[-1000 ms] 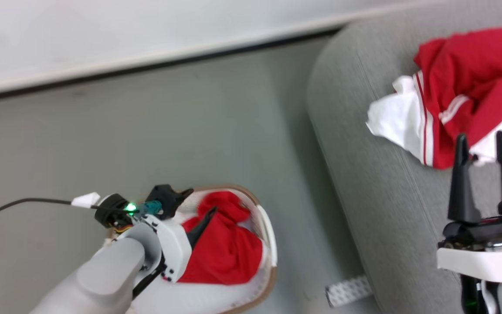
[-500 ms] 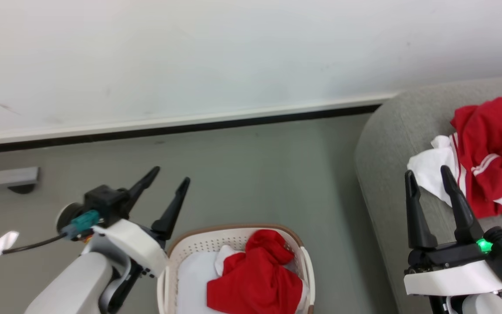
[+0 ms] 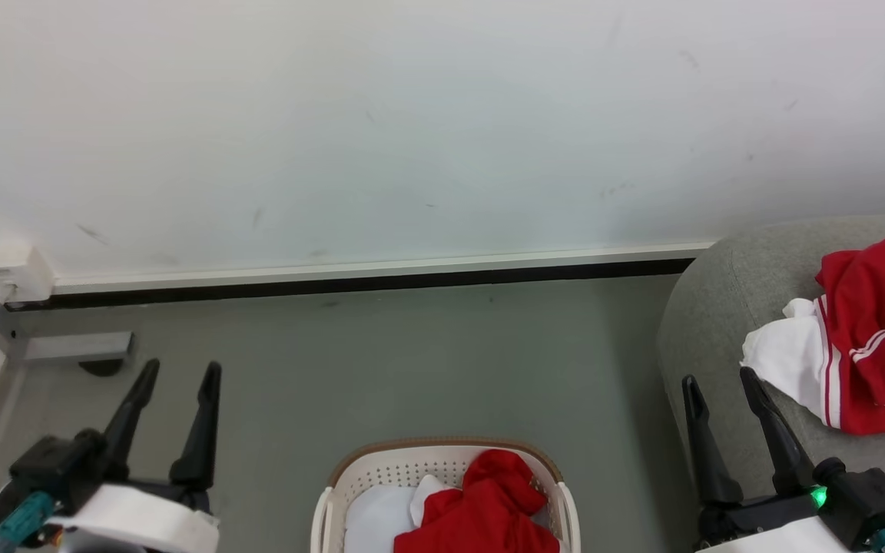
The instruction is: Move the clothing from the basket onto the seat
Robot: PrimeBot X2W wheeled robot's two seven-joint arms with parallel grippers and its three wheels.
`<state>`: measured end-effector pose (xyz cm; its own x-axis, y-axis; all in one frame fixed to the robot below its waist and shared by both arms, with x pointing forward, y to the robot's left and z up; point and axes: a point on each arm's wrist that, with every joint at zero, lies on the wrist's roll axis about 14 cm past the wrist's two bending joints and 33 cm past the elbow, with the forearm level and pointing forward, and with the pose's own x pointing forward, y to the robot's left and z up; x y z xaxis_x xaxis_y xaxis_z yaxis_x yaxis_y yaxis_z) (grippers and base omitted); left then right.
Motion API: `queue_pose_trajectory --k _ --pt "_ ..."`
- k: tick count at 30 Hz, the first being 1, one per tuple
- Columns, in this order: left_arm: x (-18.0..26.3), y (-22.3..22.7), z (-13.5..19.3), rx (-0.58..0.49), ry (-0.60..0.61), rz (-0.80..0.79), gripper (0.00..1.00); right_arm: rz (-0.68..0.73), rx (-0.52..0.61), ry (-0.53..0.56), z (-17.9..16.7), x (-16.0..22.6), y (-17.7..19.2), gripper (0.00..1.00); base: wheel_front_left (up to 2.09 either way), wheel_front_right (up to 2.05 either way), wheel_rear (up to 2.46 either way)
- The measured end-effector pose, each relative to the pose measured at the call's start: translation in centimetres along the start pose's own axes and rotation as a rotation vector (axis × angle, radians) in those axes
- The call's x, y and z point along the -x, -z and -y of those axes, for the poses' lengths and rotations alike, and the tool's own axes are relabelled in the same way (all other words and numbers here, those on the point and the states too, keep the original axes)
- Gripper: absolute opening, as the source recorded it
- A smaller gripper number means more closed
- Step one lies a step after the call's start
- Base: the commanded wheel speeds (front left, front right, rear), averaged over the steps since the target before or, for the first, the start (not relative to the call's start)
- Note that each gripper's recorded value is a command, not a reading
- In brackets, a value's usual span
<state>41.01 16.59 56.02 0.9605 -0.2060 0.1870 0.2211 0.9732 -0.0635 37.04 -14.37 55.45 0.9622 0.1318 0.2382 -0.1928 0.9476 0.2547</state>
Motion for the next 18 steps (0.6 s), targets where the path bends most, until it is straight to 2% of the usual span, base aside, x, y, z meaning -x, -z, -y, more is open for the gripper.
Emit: queue_pose_trajectory --k 7,18 --pt "3.1 1.7 -1.8 0.021 -0.092 -0.039 1.0 -0.023 0.012 0.023 0.7 0.9 0.7 1.0 0.0 0.0 0.0" --pt "3.1 2.5 -1.5 0.043 -0.089 -0.042 1.0 -0.026 0.018 0.023 0.7 0.8 0.8 1.0 0.0 0.0 0.0"
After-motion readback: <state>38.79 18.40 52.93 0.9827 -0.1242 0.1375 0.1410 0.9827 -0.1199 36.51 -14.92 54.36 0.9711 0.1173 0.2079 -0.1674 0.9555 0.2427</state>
